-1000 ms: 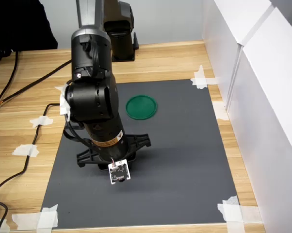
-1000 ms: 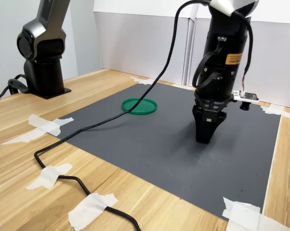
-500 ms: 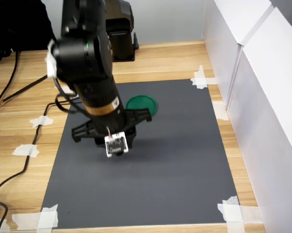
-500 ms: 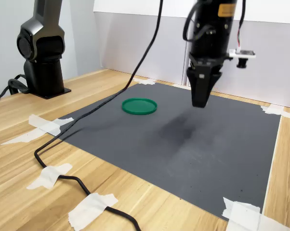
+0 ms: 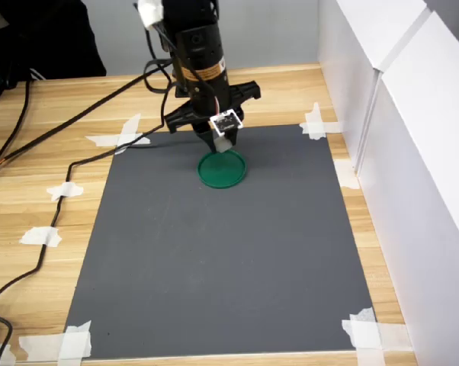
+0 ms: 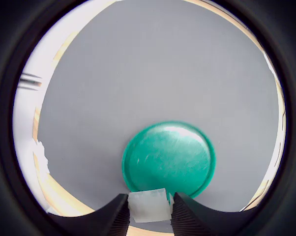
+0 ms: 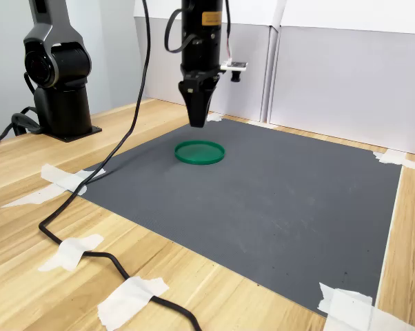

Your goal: Grasp a white terminal and put it on the green lid.

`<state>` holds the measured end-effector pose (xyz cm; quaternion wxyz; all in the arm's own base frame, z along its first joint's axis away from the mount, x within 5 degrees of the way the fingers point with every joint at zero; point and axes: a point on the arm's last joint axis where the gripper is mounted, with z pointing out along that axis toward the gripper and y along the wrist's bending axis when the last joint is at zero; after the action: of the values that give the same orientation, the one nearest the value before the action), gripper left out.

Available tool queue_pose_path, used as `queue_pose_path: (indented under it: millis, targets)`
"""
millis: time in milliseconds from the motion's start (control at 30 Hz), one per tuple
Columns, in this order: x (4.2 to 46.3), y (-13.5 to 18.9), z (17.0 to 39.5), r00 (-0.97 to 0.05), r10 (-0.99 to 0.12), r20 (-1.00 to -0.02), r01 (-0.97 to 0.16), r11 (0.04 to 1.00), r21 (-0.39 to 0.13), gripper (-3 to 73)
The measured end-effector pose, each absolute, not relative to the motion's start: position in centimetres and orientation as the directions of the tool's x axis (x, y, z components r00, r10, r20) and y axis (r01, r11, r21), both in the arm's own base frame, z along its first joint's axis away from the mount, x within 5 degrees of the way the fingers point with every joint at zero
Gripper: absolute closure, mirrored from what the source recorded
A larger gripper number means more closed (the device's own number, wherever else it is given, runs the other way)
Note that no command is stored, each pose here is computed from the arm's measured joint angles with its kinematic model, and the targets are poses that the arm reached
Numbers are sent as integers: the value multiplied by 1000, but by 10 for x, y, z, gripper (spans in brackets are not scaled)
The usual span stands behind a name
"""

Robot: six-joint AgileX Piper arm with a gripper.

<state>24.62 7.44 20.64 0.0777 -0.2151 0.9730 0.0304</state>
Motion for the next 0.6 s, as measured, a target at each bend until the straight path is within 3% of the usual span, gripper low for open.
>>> queue_pose_path:
  millis: [200,600]
  targets:
    - [238,68,187,-886,-424,-187,-425,904,-39,372]
    - [245,70,189,-858,-439,-265,-441,896,-56,372]
